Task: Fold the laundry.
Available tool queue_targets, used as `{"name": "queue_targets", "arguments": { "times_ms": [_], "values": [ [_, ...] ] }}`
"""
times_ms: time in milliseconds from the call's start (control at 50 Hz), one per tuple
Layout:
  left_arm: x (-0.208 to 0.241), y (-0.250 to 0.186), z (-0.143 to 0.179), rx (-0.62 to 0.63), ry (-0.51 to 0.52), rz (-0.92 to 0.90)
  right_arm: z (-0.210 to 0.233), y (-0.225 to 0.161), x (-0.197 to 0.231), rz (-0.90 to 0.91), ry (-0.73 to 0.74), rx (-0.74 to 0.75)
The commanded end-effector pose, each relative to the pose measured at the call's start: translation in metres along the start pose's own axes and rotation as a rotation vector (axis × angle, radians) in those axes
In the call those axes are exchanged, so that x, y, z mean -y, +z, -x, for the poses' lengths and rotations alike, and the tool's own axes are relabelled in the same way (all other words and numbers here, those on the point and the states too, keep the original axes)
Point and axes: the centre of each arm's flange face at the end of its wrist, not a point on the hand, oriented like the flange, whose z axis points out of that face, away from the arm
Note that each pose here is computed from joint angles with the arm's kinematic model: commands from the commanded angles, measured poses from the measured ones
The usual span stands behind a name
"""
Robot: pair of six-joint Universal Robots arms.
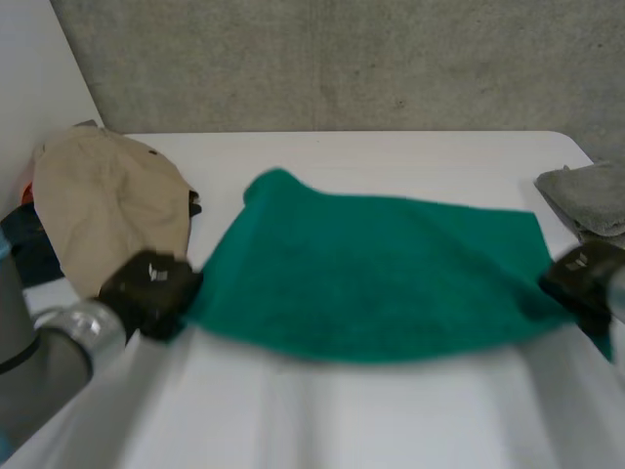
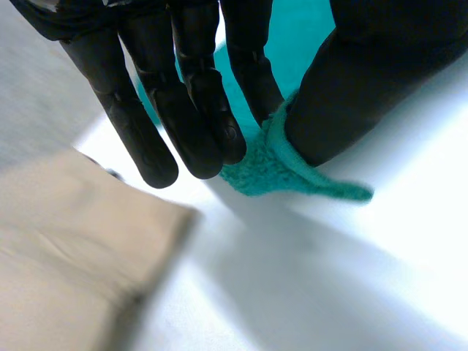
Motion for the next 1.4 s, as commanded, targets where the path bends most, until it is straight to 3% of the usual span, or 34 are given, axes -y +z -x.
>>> {"name": "queue_targets", "arguments": {
  "times_ms": [20,180,300,440,540,580,680,780,840,980,1240,1400],
  "values": [
    [-0.003,-0.047,-0.022,-0.118,0.027,0.140,-0.001,-0.040,-0.034,0.101,-0.074,0.035],
    [0.005,-0.016,-0.014,-0.058,0.075,0.031,0.001,-0.019,-0.032,0.032,-0.050,0.039],
    [0.020,0.029,-0.021,-0.047,0.136,-0.101,-0.017,0.027,-0.024,-0.018,-0.020,-0.102],
    [0.042,0.089,0.001,0.114,0.190,-0.263,-0.034,0.069,0.003,-0.090,-0.062,-0.289],
    [0.085,0.139,0.041,0.281,0.228,-0.433,-0.066,0.089,0.045,-0.247,-0.101,-0.468],
    [0.108,0.145,0.060,0.345,0.240,-0.502,-0.086,0.088,0.068,-0.329,-0.103,-0.564],
    [0.192,0.126,0.123,0.584,0.259,-0.770,-0.155,0.033,0.143,-0.643,-0.074,-0.932],
    [0.230,0.092,0.167,0.704,0.192,-0.986,-0.180,-0.015,0.168,-0.816,-0.014,-1.086],
    [0.229,0.083,0.181,0.707,0.149,-1.012,-0.179,-0.019,0.167,-0.812,0.000,-1.069],
    [0.191,0.096,0.172,0.636,0.123,-0.899,-0.152,0.004,0.151,-0.733,0.006,-0.944],
    [0.058,0.128,0.070,0.287,0.041,-0.529,-0.053,0.082,0.081,-0.502,0.045,-0.575],
    [0.006,0.114,0.026,0.145,0.020,-0.368,-0.003,0.090,0.040,-0.330,0.043,-0.362]
  ]
}}
